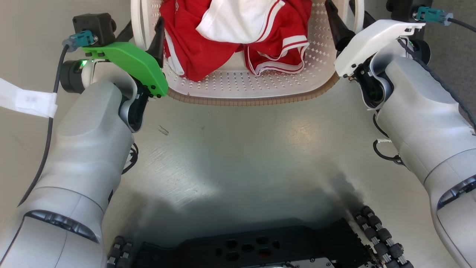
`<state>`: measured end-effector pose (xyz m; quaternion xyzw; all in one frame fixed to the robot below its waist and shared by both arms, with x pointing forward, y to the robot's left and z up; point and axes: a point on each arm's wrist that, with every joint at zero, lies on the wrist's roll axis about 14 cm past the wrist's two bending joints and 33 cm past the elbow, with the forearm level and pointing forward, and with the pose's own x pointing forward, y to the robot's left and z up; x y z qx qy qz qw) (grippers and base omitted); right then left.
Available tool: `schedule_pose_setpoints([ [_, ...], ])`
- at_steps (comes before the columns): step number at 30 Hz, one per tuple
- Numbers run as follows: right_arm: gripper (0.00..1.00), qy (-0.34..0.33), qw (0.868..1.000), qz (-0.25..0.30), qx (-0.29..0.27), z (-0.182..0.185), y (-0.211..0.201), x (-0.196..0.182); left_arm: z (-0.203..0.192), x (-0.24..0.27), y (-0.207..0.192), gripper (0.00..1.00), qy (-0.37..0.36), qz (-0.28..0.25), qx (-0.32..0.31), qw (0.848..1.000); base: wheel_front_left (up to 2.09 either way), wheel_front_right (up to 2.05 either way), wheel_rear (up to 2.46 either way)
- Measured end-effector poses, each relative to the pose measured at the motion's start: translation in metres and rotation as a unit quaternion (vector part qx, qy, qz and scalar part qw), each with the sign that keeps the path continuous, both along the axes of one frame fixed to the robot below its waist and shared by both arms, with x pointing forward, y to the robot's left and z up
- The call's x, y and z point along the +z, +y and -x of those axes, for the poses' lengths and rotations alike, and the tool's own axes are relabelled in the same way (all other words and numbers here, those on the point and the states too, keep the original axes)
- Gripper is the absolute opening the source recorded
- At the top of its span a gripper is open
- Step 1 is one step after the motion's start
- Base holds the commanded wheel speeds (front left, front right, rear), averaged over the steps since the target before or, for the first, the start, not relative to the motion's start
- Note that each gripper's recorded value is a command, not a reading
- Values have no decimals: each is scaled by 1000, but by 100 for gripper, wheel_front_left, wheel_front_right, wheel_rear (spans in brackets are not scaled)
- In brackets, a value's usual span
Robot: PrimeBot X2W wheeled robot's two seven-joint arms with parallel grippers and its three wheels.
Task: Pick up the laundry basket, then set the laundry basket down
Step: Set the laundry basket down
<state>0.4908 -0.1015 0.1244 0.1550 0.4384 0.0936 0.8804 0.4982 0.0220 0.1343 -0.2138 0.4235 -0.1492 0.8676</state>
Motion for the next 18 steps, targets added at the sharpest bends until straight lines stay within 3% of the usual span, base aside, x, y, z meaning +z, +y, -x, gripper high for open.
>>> schedule_pose_setpoints([
  [18,100,-24,999,9,-27,-5,-16,31,0,26,2,100,-17,-9,-5,1000,0,0,0],
])
